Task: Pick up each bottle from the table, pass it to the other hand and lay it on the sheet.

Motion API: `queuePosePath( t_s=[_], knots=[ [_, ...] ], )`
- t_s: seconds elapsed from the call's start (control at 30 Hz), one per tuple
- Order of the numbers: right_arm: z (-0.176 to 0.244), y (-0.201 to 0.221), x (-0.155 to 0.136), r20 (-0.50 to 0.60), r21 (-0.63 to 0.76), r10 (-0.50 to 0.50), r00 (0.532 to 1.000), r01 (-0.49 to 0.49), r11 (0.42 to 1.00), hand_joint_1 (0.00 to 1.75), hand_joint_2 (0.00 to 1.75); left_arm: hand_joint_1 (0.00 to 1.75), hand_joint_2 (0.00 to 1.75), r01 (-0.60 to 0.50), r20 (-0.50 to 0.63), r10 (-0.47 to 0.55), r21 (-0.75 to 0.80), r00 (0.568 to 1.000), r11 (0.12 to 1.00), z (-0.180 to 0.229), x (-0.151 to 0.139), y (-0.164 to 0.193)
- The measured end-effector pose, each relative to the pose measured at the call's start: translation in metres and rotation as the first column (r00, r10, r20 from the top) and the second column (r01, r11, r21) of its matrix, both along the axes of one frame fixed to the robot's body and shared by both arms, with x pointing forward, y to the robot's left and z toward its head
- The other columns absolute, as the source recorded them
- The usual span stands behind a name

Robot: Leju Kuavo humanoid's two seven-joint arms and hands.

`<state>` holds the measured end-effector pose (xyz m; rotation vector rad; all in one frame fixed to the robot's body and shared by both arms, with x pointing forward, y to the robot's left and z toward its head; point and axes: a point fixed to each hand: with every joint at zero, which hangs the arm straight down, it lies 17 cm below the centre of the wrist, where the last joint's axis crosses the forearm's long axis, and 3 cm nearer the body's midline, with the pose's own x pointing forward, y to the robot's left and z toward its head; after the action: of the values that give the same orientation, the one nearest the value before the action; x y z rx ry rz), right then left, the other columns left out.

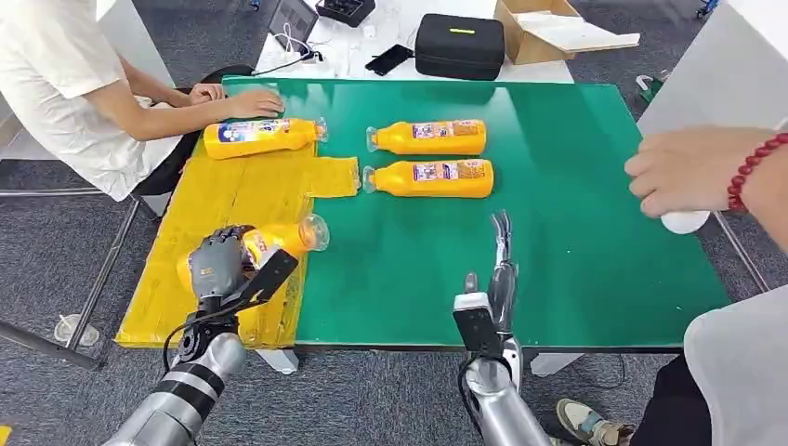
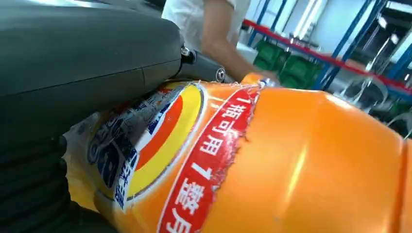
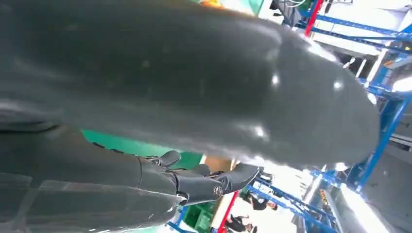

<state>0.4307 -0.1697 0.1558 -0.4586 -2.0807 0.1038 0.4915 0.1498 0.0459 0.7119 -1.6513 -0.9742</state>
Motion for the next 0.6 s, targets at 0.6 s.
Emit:
queuePosePath(
  t_s=[0.6],
  knots=[
    [-0.001, 0.001, 0.002, -0.012, 0.034, 0.031, 0.999, -0.031, 0.999, 0.00, 1.75, 0.44, 1.75, 0.124, -0.272, -0.067, 0.195, 0.960, 0.973, -0.060, 0.005, 0.014]
  ],
)
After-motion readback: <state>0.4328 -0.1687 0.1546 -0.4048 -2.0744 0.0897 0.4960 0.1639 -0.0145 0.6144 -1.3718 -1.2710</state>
